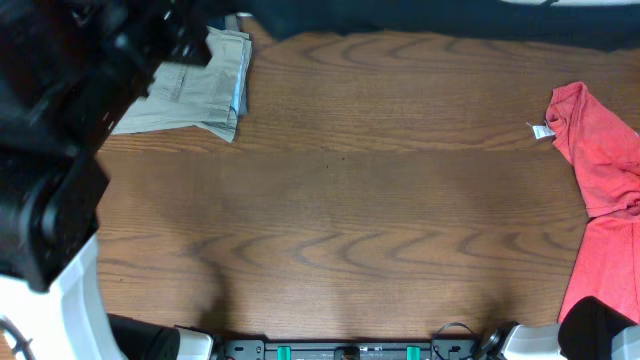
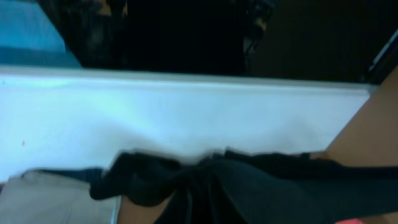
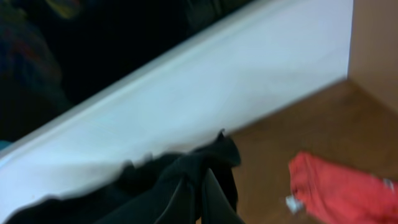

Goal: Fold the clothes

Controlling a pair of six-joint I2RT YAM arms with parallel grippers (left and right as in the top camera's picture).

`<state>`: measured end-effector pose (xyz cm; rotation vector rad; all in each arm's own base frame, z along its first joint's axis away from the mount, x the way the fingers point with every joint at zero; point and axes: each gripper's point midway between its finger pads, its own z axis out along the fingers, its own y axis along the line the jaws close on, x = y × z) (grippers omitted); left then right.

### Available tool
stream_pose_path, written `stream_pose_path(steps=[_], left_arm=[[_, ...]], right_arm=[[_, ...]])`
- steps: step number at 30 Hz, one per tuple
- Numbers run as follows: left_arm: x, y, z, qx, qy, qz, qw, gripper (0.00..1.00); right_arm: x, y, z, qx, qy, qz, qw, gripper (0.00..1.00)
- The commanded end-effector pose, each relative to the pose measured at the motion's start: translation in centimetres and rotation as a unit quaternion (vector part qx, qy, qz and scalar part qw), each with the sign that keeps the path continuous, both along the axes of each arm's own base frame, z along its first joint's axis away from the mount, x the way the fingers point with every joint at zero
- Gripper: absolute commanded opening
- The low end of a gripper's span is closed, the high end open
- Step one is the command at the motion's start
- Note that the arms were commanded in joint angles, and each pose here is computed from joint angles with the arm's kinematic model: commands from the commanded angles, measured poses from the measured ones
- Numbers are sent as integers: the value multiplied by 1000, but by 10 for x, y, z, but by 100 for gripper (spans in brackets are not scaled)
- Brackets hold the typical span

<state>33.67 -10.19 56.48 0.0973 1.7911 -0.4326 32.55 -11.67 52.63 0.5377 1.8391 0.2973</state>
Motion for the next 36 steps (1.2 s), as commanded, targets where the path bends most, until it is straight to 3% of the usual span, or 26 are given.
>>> stream_pose_path(steps=[1,3,7,13,20,26,33,36], left_arm=[[51,-13,-84,37,125,-8,991,6],[62,-22,-126,45,191,-25,980,6],[75,-38,-224,55,343,-58,936,6],[52,-44,-318,65,501,-75,860,6],[-3,-40,-306,79,551,-82,827,6],[-42,-46,-296,92,577,-93,806,6],[-78,-80,-316,128,611,-124,771,6],[-94,-82,-333,161,634,-96,750,6]], right_arm=[[22,-22,-58,29,91,-13,995,1],[26,-24,-88,45,140,-8,989,1],[30,-22,-150,69,236,-2,969,1],[19,0,-233,109,357,41,927,1],[-8,12,-271,127,426,60,894,1],[-36,6,-294,117,475,16,872,1],[-60,-9,-294,93,489,-53,866,1],[-67,-10,-291,88,488,-60,866,1]])
